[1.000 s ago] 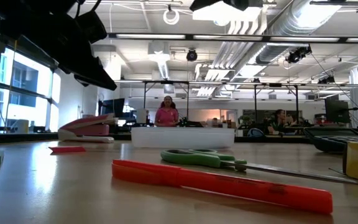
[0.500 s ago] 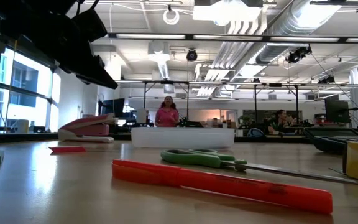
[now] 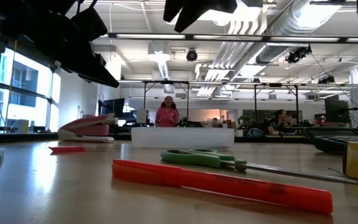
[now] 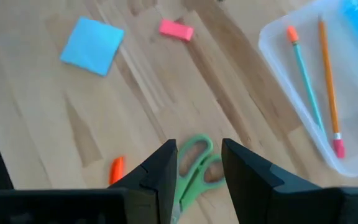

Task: Pack school essentials
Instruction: Put the green scissor into the blue supply box

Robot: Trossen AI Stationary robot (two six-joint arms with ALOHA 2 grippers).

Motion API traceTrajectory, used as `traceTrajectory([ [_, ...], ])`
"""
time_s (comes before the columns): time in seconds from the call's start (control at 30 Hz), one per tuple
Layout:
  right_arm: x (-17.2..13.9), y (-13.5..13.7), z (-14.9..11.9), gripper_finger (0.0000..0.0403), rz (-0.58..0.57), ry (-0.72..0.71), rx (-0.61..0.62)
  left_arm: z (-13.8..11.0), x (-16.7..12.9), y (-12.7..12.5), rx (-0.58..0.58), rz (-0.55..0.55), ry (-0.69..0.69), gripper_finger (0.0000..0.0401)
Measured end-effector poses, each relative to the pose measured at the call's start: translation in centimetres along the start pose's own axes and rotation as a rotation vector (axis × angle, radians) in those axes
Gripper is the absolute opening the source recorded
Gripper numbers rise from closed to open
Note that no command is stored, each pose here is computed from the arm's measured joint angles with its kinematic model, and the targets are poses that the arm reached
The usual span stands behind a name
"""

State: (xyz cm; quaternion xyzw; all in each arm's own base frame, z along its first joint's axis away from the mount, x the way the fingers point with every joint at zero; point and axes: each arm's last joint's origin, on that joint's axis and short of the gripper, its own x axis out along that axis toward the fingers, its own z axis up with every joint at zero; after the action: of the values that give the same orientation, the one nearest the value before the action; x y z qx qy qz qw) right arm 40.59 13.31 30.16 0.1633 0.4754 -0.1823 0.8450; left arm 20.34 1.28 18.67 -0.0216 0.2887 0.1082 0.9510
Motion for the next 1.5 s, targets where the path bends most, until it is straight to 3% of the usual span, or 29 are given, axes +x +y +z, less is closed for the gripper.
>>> traceTrajectory([
  [0.17,1.4,0.9,-0.7,0.0134,0.009,0.043,-0.02,-0.4,0.0,0.1,-0.015,0.041,0.037,0.0109],
  [0.33,3.3,1.4,-1.4,0.0179,-0.021,0.072,-0.026,-0.5,0.0,0.2,-0.034,0.072,0.042,0.0109],
  [0.5,5.1,1.3,-1.5,0.0208,-0.036,0.116,0.116,-0.5,0.0,0.2,-0.034,0.072,0.043,0.0109],
  [0.8,8.0,1.8,-2.6,0.0199,-0.056,0.214,0.242,-0.5,0.0,0.2,-0.035,0.071,0.043,0.0108],
  [1.0,9.1,1.7,-3.0,0.0189,-0.112,0.201,0.277,-0.6,0.0,0.2,-0.033,0.069,0.056,0.011],
  [1.33,11.9,1.6,-4.6,0.0188,-0.214,0.26,0.303,-1.0,-0.9,0.5,-0.058,0.124,0.28,0.011],
  [1.5,12.4,1.5,-4.6,0.0188,-0.237,0.239,0.318,-1.0,-1.1,0.5,-0.078,0.136,0.302,0.011],
])
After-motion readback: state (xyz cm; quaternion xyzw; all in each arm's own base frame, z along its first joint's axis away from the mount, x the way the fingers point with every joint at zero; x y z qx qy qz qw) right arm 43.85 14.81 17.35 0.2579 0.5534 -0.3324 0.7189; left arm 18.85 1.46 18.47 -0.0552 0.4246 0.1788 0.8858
